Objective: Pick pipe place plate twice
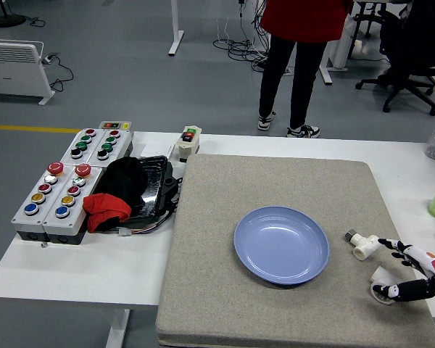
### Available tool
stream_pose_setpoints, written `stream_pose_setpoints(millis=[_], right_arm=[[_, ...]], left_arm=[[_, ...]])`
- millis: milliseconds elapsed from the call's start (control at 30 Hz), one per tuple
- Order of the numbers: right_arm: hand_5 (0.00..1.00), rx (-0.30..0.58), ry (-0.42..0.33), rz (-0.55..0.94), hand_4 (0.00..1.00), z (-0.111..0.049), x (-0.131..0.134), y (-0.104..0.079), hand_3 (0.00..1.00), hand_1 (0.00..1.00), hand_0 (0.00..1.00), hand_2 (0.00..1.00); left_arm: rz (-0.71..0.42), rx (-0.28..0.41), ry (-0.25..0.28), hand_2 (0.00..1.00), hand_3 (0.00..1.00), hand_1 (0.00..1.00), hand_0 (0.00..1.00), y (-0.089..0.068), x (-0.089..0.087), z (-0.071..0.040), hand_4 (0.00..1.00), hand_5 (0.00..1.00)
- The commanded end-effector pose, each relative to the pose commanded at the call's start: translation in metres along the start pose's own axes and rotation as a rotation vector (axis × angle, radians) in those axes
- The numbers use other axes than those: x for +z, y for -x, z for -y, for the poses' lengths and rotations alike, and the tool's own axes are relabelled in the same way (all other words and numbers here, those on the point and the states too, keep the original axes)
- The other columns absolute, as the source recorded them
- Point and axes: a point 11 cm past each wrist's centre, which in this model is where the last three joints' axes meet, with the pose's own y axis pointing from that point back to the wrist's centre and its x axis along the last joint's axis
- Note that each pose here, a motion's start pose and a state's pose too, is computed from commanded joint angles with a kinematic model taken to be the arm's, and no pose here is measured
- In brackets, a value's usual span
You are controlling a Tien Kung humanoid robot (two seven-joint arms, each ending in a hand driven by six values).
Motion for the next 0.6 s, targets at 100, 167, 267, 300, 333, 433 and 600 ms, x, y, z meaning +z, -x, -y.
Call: stream_pose_setpoints(millis=[100,167,267,300,333,433,600], right_arm=[[0.366,-0.001,0.028,-0.015,0.816,0.0024,0.0039,0.0013,0.939,0.925,0.968,0.980],[0.352,0.000,0.038,-0.024,0.809,0.0034,0.0054,0.0018,0.905,0.901,0.935,0.962],[0.352,-0.003,0.049,-0.029,0.809,0.0046,0.0074,0.0029,0.905,0.901,0.935,0.962],[0.352,-0.004,0.051,-0.028,0.809,0.0051,0.0081,0.0034,0.905,0.901,0.935,0.962],[0.346,-0.006,0.053,-0.028,0.801,0.0053,0.0084,0.0038,0.891,0.859,0.894,0.949],[0.346,-0.011,0.054,-0.025,0.801,0.0057,0.0086,0.0052,0.891,0.859,0.894,0.949],[0.345,-0.021,0.054,-0.025,0.797,0.0074,0.0077,0.0079,0.883,0.832,0.855,0.929]], left_arm=[[0.001,0.000,0.000,0.516,0.577,0.586,0.624,0.0002,0.0003,0.0000,0.206,0.998],[0.001,0.000,0.000,0.515,0.576,0.586,0.625,0.0002,0.0004,0.0000,0.207,0.998],[0.002,-0.001,0.000,0.515,0.576,0.586,0.625,0.0002,0.0004,-0.0001,0.207,0.998],[0.003,-0.001,0.000,0.515,0.576,0.586,0.625,0.0002,0.0003,-0.0001,0.207,0.998],[0.003,-0.001,0.000,0.514,0.577,0.585,0.625,0.0002,0.0003,-0.0001,0.207,0.998],[0.003,-0.001,-0.001,0.514,0.577,0.585,0.625,0.0002,0.0002,0.0000,0.207,0.998],[0.003,-0.001,0.001,0.514,0.577,0.585,0.625,0.0002,0.0007,-0.0001,0.208,0.998]])
